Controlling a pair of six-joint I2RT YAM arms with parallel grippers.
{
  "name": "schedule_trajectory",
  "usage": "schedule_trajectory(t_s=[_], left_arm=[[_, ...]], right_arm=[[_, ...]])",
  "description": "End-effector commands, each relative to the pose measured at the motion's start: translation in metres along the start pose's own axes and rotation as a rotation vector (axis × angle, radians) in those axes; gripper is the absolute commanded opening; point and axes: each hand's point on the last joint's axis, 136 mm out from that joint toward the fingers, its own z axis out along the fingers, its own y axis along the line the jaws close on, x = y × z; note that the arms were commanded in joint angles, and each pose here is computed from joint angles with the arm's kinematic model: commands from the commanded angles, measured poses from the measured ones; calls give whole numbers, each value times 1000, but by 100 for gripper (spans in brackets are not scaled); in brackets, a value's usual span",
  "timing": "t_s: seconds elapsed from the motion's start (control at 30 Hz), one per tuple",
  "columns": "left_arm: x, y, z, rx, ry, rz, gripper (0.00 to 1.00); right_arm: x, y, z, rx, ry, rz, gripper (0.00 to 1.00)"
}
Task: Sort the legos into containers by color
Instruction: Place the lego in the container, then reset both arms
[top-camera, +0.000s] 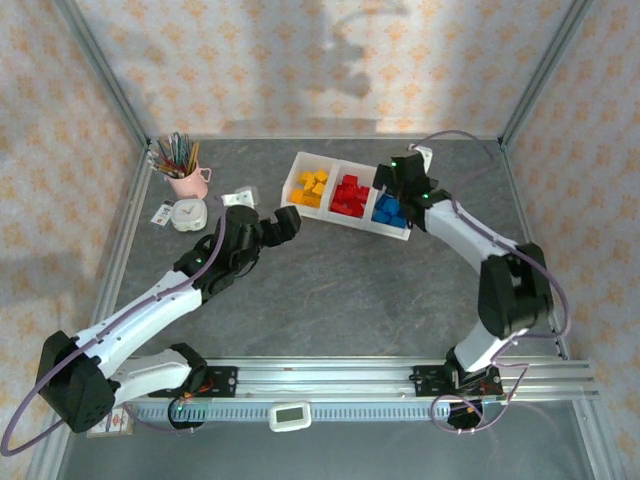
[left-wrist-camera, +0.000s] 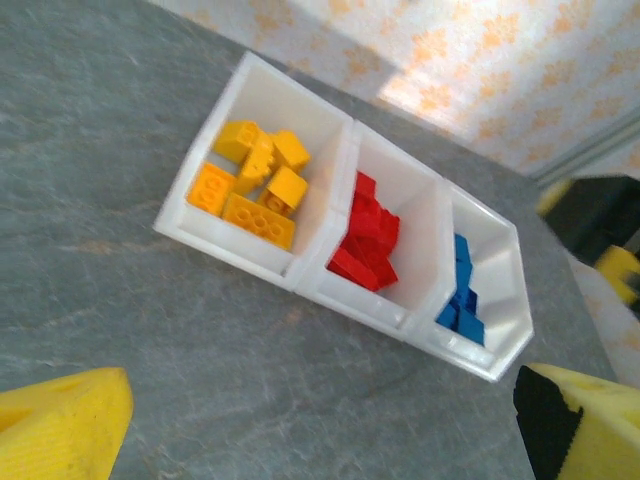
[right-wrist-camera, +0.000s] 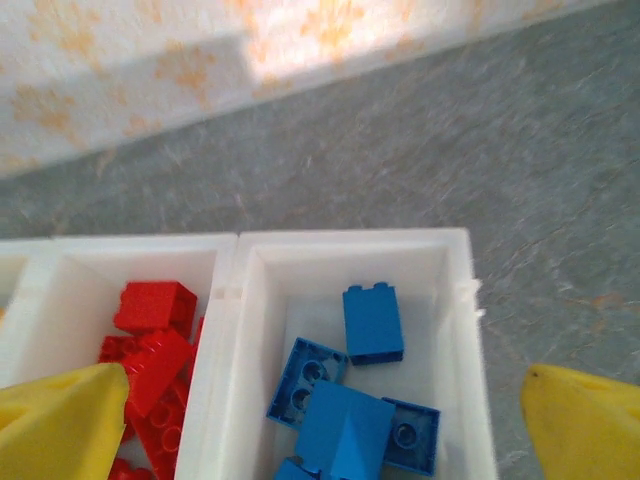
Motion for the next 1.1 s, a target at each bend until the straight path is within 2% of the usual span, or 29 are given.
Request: schedule_trajectory(t_s=[0.0, 0.07, 0.13, 0.27, 0.4, 0.5, 0.57, 0.67, 0.73, 0.8, 0.9, 0.97, 1.0, 1.07], left_arm=[[-29, 29, -11, -128, -126, 24, 99], [-45, 65, -18, -265, -199, 9, 99], [-60, 93, -22, -336, -252, 19, 99], [-89, 172, -37, -574, -391, 51, 99], [-88, 225, -46, -696, -480, 118, 99], [-79, 231, -42, -658, -541, 202, 99], [-72, 230, -41, -609, -591, 240, 99], [-63, 218, -30, -488, -628, 305, 99], [-62, 217, -25, -465, -647, 313, 99], [-58, 223, -13, -461, -613, 314, 99], [-46, 217, 5, -381, -576, 371, 99], [-41, 214, 9, -347, -585, 404, 99], [-40, 215, 10, -353, -576, 401, 99], [-43, 231, 18, -440, -527, 353, 99]], right_arm=[[-21, -39, -31, 73, -134, 71, 100], [-20, -70, -44, 142, -205, 110, 100], [-14, -104, -49, 231, -247, 152, 100], [10, -170, -43, 380, -300, 222, 100], [27, -194, -33, 431, -353, 168, 100], [36, -189, -25, 359, -402, 113, 100], [40, -172, -16, 225, -410, 74, 100], [43, -157, 7, 165, -339, 7, 100], [50, -148, 15, 121, -311, -23, 100], [56, -144, 3, 64, -353, -43, 100], [64, -139, -28, -24, -467, -53, 100], [65, -138, -24, -30, -478, -55, 100], [66, -143, -16, -8, -433, -37, 100], [64, -144, -20, -29, -457, -31, 100]])
